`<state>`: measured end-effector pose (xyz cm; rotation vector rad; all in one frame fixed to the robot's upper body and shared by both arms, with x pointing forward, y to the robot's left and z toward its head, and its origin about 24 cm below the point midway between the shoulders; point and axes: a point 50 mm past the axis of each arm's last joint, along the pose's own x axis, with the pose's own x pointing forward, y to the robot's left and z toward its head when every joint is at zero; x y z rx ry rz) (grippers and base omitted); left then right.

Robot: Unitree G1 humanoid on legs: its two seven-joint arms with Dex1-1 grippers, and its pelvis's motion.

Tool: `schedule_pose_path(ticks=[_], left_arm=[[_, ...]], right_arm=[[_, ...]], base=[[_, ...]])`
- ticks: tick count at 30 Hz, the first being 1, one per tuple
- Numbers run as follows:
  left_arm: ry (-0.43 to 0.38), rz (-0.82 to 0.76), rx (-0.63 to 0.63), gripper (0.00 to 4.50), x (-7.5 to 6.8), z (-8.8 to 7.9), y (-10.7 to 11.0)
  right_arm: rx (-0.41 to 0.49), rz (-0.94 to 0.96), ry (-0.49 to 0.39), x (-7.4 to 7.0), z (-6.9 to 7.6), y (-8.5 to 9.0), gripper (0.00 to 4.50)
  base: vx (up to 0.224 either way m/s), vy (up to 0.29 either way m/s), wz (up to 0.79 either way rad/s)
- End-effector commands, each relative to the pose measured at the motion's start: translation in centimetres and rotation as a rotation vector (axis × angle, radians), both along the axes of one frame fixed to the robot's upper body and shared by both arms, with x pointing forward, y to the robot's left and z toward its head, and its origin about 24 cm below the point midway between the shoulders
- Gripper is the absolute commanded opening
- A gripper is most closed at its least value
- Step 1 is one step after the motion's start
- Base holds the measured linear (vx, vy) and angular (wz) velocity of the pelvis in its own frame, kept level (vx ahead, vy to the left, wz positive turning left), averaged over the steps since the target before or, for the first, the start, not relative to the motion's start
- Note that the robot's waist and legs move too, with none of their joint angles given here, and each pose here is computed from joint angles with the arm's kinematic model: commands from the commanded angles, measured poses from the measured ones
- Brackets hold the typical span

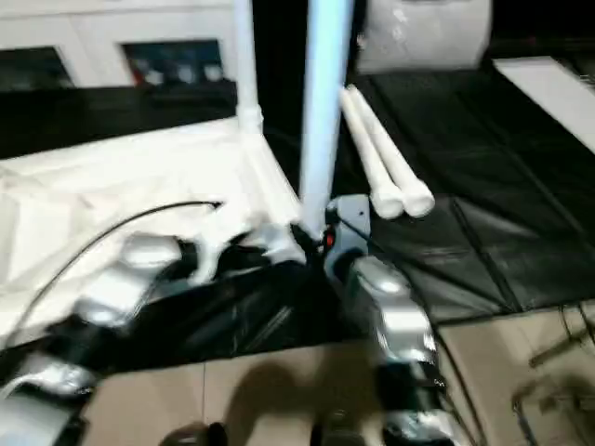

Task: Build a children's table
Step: Rotate leg to tighten

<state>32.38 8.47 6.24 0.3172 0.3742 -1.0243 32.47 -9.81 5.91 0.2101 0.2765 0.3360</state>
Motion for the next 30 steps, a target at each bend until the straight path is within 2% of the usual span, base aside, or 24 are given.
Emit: schedule_pose_path(ticks=[1,5,6,9,10,11,12,14,16,18,20,24,26,27,30], left_arm=[[-0.029,-0.020,-0.091,0.00,0.0,1.1,-3.7],[-0.037,-0.037,-0.085,0.00,-0.1,1.2,-3.8],[-0.035,-0.050,-0.075,0.00,-0.2,1.1,-3.6],[-0.030,-0.087,-0.019,0.00,-0.5,0.5,-2.0],[-0.026,-0.097,0.007,0.00,-0.6,0.2,-1.1],[-0.026,-0.097,0.007,0.00,-0.6,0.2,-1.1],[-0.028,-0.115,0.033,0.00,-0.7,0.0,0.0],[-0.032,-0.123,0.040,0.00,-0.7,0.0,0.4],[-0.027,-0.138,0.046,0.00,-0.8,0.1,0.8],[-0.023,-0.201,0.062,0.00,-1.1,0.2,1.9],[-0.026,-0.251,0.084,0.00,-1.2,0.2,2.5],[-0.018,-0.285,0.090,0.00,-1.4,0.2,2.8],[0.007,-0.389,0.095,0.00,-1.8,0.4,3.5],[0.007,-0.389,0.095,0.00,-1.8,0.4,3.5],[0.041,-0.493,0.115,0.00,-2.1,0.7,4.2]], right_arm=[[0.112,0.154,0.118,-1.5,-1.6,5.9,3.42],[0.119,0.139,0.100,-1.4,-1.2,6.4,3.62],[0.102,0.137,0.087,-1.4,-1.1,6.2,3.80],[0.022,0.106,0.021,-1.5,-1.2,4.2,4.01],[0.000,0.094,-0.012,-1.6,-1.2,2.8,4.09],[0.000,0.094,-0.012,-1.6,-1.2,2.8,4.20],[-0.022,0.102,-0.057,-1.7,-1.0,1.1,4.20],[-0.030,0.111,-0.074,-1.8,-0.8,0.5,4.46],[-0.040,0.130,-0.102,-1.9,-0.6,-0.5,4.46],[-0.075,0.206,-0.166,-2.3,0.1,-2.5,4.46],[-0.097,0.274,-0.197,-2.6,0.6,-3.5,4.46],[-0.123,0.339,-0.213,-2.8,0.9,-4.0,4.46],[-0.192,0.537,-0.227,-3.3,1.4,-5.2,4.46],[-0.192,0.537,-0.227,-3.3,1.4,-5.2,4.46],[-0.246,0.765,-0.205,-3.7,2.1,-6.1,4.46]], base=[[0.069,0.113,-0.45],[-0.001,0.015,0.00],[0.000,0.000,0.00],[0.000,0.000,0.00],[0.000,0.000,0.00],[0.000,0.000,0.00],[0.000,0.000,0.00],[0.000,0.000,0.00],[0.028,-0.010,0.02],[0.033,-0.015,0.02],[0.075,-0.042,0.07],[0.042,-0.023,0.02],[0.000,0.000,0.00],[0.000,0.000,0.00],[0.000,0.000,0.00]])
